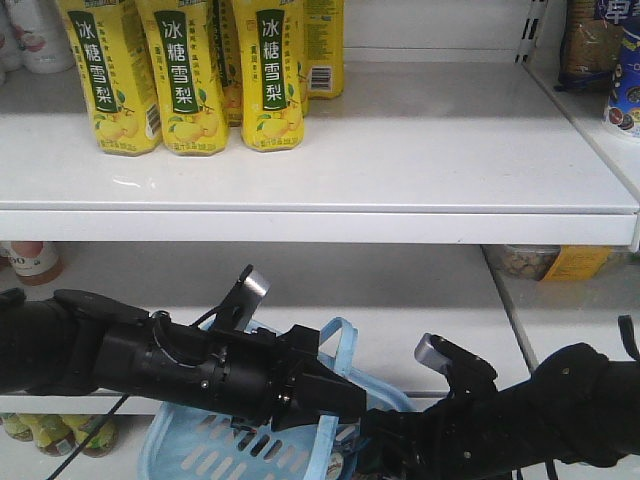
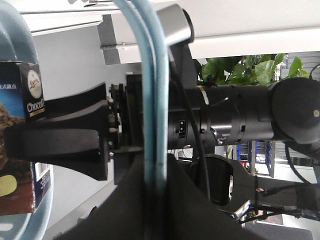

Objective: Left arm holds basket, right arm returns cookies
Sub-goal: 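Grasp the Danisa Chocofello cookie box in the basket with the right gripper, then lift the cookie box out of the basket and raise it toward the upper shelf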

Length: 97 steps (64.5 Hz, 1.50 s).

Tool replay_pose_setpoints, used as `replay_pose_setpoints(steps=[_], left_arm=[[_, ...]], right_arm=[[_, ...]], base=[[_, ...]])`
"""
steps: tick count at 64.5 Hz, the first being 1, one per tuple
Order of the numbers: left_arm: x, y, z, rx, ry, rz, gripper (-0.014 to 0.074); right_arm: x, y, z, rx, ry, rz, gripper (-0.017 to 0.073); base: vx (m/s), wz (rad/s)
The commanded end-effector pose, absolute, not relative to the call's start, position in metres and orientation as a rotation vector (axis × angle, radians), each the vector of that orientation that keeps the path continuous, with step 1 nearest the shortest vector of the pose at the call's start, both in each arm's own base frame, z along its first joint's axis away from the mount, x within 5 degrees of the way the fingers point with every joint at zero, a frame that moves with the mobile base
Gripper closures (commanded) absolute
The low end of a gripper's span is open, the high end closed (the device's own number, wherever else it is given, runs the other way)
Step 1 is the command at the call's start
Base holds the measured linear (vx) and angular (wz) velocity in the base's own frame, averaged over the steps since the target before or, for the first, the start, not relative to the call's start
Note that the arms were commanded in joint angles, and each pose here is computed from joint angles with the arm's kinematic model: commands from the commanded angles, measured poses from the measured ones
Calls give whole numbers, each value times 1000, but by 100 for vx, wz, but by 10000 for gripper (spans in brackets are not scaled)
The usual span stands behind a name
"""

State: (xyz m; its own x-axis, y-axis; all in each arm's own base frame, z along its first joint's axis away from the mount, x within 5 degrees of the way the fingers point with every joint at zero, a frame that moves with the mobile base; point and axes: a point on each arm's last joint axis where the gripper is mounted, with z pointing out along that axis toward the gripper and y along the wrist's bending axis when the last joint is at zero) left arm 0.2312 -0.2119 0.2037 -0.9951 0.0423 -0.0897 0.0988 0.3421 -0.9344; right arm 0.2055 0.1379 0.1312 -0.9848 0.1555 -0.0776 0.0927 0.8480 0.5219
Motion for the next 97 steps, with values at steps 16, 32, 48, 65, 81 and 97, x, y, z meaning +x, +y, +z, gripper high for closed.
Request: replay_pose_setpoints(steps=[16,32,48,65,81,97], left_arm=[[231,-215,232,175,2386,-1892,600],[231,-215,232,175,2386,-1892,600],[231,-215,232,175,2386,-1892,600],[231,-215,232,175,2386,-1892,600],[231,-215,232,175,2386,-1892,600],[231,-215,232,175,2386,-1892,600]], right_arm=[[222,148,134,192,2873,865,97],[224,152,119,168,2939,865,141],[223,152,117,172,2955,879,239],[224,153,118,198,2948,887,341],[224,153,127,185,2910,899,336],[223,150,156,134,2789,923,333]], base=[[0,0],[0,0],[0,0],[0,0],[0,0],[0,0]])
